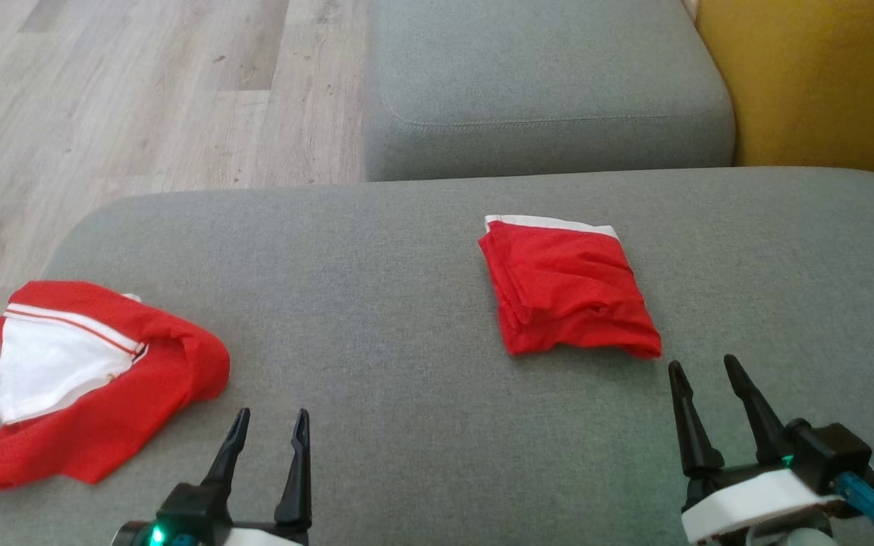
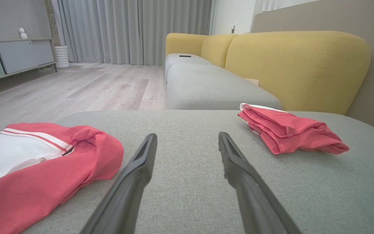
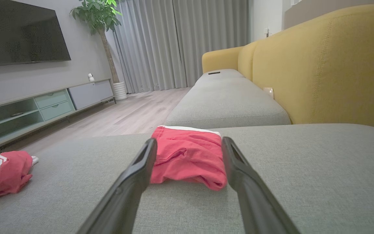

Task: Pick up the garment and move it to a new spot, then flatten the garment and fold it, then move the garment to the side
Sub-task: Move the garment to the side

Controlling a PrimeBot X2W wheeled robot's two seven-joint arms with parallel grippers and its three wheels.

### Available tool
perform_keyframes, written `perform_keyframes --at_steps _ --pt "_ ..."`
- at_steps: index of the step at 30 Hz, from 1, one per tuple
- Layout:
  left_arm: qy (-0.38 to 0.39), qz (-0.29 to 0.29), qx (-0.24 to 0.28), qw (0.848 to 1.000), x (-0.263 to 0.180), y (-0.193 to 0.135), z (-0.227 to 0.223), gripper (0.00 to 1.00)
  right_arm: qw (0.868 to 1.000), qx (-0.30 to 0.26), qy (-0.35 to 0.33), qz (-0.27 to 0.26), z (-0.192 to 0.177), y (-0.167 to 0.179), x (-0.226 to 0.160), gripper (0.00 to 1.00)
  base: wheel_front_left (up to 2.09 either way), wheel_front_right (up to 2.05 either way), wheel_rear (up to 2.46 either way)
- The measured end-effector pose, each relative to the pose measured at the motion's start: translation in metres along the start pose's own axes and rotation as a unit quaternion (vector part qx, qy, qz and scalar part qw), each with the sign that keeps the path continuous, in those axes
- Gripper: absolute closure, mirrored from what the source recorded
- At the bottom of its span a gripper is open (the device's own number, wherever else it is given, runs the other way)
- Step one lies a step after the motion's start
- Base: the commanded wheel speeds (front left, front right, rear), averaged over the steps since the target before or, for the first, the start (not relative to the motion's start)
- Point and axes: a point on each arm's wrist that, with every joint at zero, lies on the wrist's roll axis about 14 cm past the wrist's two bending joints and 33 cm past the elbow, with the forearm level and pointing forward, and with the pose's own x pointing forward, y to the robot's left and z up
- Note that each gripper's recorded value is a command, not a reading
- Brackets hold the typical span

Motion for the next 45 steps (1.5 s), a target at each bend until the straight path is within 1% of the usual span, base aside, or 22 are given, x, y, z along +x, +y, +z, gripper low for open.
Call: perform_keyframes --at_steps 16,22,25,30,34,37,39,45 --pt "0.0 -0.003 0.011 1.0 0.004 -0.001 0.001 0.0 1.0 0.011 0.021 -0.013 -0.014 -0.005 0.001 0.0 0.0 0.0 0.0" --pt "0.006 -0.004 0.011 1.0 0.009 -0.001 -0.001 0.0 0.998 0.028 0.048 -0.02 -0.031 -0.009 0.005 0.0 0.0 0.0 0.0" --pt "0.013 -0.011 0.009 1.0 0.015 -0.004 -0.005 0.0 0.997 0.039 0.059 -0.028 -0.034 -0.016 0.021 0.0 0.0 0.0 0.0" --pt "0.011 -0.021 0.007 1.0 0.035 -0.008 -0.004 0.0 0.995 0.052 0.08 -0.038 -0.028 -0.036 0.069 0.0 0.0 0.0 0.0" --pt "0.011 -0.025 0.008 1.0 0.052 -0.008 -0.006 0.0 0.987 0.071 0.134 -0.049 -0.037 -0.054 0.105 0.0 0.0 0.0 0.0" --pt "0.017 -0.028 0.007 0.999 0.06 -0.008 -0.01 0.0 0.977 0.091 0.185 -0.058 -0.052 -0.065 0.123 0.0 0.0 0.0 0.0" --pt "0.021 -0.028 0.005 0.999 0.064 -0.008 -0.013 0.0 0.968 0.103 0.22 -0.062 -0.064 -0.07 0.13 0.0 0.0 0.0 0.0" --pt "0.028 -0.024 0.0 0.999 0.075 -0.004 -0.018 0.0 0.949 0.127 0.279 -0.068 -0.096 -0.075 0.142 0.0 0.0 0.0 0.0"
